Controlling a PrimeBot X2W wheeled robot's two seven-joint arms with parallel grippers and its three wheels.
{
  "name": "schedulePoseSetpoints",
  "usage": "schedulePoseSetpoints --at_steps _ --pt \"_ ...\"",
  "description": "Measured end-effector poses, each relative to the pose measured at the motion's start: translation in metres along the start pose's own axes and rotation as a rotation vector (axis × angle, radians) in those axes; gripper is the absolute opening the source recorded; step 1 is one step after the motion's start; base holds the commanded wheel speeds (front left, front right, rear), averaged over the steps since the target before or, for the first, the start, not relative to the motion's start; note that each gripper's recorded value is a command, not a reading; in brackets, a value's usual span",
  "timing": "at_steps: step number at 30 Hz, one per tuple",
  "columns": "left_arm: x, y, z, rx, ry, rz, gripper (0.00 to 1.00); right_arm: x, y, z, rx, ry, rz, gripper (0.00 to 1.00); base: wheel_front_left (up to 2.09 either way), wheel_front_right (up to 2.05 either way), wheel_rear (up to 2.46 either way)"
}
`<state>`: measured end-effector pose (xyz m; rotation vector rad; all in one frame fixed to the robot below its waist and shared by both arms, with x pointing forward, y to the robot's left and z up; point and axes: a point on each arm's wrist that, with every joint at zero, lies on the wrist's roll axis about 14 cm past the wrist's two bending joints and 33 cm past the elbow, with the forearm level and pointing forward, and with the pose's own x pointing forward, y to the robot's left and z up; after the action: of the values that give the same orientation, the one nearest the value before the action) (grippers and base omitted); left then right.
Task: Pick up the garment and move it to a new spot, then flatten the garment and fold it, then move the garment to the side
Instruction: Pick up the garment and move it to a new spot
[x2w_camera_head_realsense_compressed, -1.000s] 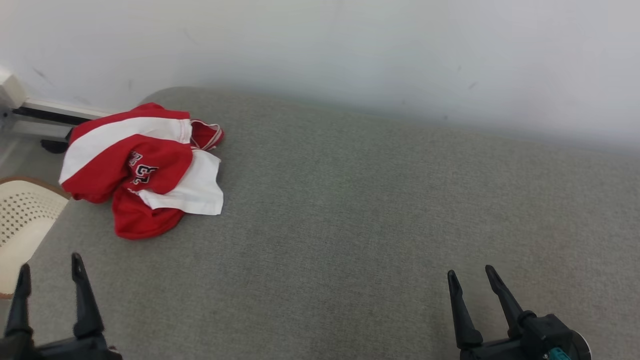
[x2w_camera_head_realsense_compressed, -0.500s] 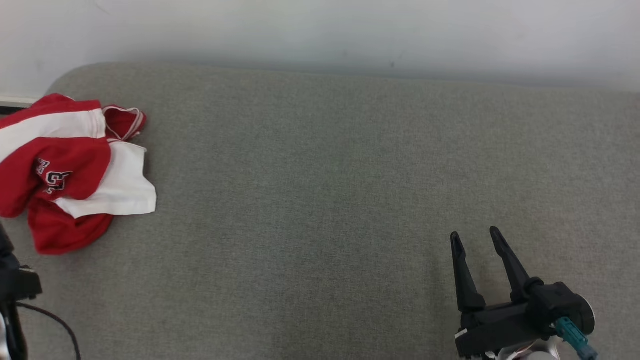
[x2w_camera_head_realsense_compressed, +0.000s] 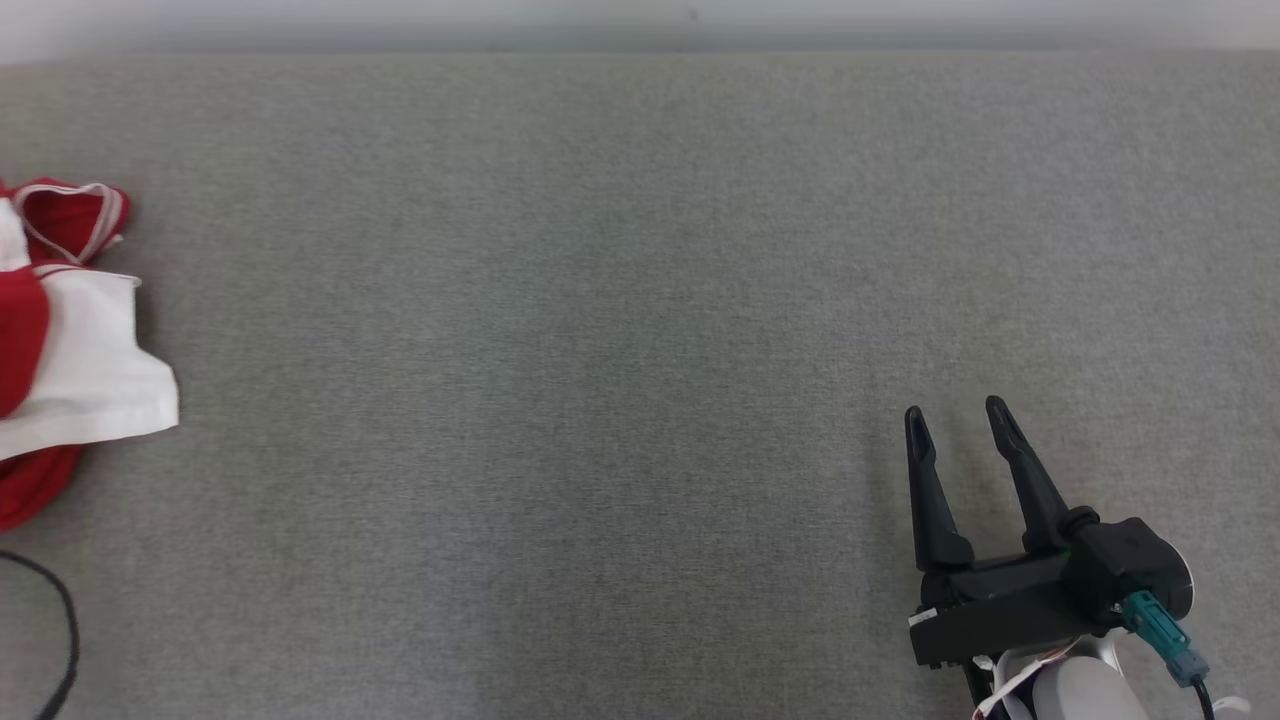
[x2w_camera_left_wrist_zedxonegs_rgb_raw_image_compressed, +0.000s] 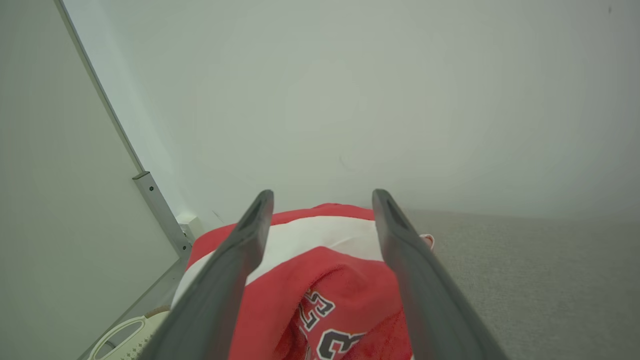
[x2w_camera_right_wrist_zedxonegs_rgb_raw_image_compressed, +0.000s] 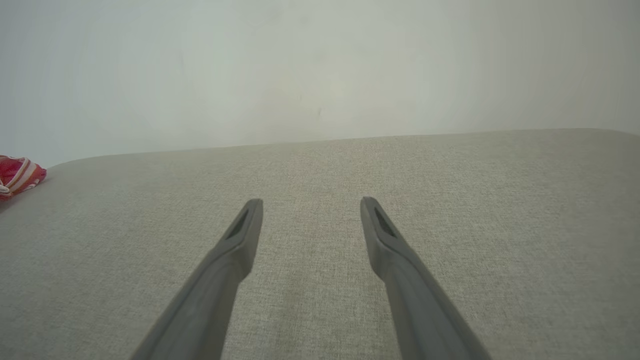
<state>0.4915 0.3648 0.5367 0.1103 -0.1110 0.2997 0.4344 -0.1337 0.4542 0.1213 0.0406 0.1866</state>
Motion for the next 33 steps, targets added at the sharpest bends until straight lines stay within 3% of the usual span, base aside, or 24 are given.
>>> schedulePoseSetpoints --at_steps 12,18,20,27,33 --pt "0.009 0.003 -0.099 -0.021 0.388 0.039 1.00 -0.006 -0.024 -0.010 -0.013 0.031 -0.066 1.00 0.00 0.00 0.00" --pt "0.006 0.007 -0.110 -0.044 0.469 0.060 1.00 -0.006 -0.024 -0.009 -0.018 0.029 -0.067 1.00 0.00 0.00 0.00" --pt "0.006 0.008 -0.110 -0.047 0.468 0.063 0.00 -0.006 -0.023 -0.008 -0.019 0.028 -0.063 1.00 0.00 0.00 0.00" --pt "0.013 0.018 -0.085 -0.024 0.375 0.067 0.00 -0.009 -0.020 -0.002 -0.020 0.015 -0.056 1.00 0.00 0.00 0.00" --pt "0.035 0.022 -0.027 0.008 0.206 0.034 0.00 -0.014 -0.015 0.003 -0.015 0.005 -0.048 1.00 0.00 0.00 0.00"
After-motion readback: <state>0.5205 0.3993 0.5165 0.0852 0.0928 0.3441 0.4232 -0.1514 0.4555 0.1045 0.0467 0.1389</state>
